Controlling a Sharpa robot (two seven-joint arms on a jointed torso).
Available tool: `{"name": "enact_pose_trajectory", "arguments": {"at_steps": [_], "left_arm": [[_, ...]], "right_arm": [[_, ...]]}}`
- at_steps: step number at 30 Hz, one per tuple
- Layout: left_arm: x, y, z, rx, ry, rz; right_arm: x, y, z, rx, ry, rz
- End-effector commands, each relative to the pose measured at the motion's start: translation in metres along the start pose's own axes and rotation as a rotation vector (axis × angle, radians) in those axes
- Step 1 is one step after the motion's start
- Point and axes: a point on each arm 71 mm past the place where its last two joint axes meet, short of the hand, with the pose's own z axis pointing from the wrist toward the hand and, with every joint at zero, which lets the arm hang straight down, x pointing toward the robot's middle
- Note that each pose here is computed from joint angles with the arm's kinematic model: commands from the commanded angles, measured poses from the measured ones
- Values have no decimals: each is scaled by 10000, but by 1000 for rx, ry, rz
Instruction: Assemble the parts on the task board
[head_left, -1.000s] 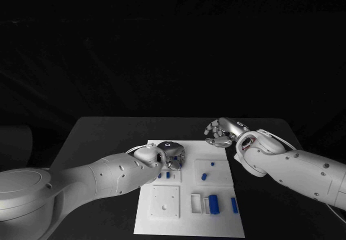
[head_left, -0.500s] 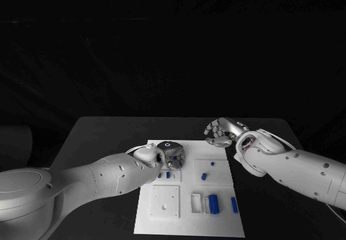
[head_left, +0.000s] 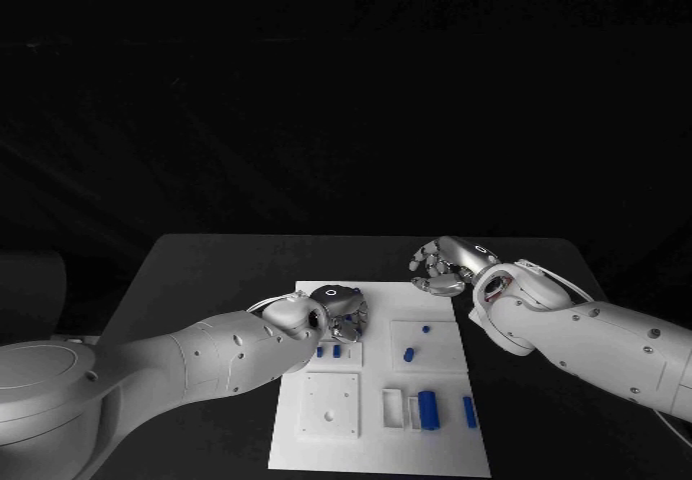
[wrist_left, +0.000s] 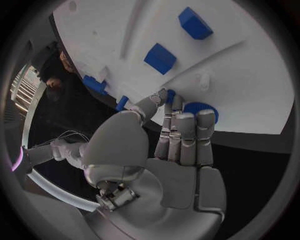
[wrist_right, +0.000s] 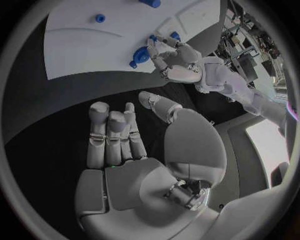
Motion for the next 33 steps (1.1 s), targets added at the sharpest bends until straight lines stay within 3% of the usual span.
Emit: {"name": "enact_pose_trajectory", "arguments": {"at_steps": [1,10,20,26,33], "left_arm": [[42,25,-36,-8,-2,-18],[-15,133,-99,-30,-46,-113],[-141,84,-165,-5,-99,-179],[-168,118,-229,-16,-64,-197],[-152,225,-313,-40,-34,-184]], "right_arm": [[-4,12,-3,-12,-3,-1],[-7,15,-8,-13,-4,0],[-14,-3,-15,-9,-4,-1],[-16,-9,-18,-8,-5,-2],[-23,-27,-24,-5,-5,-3]]}}
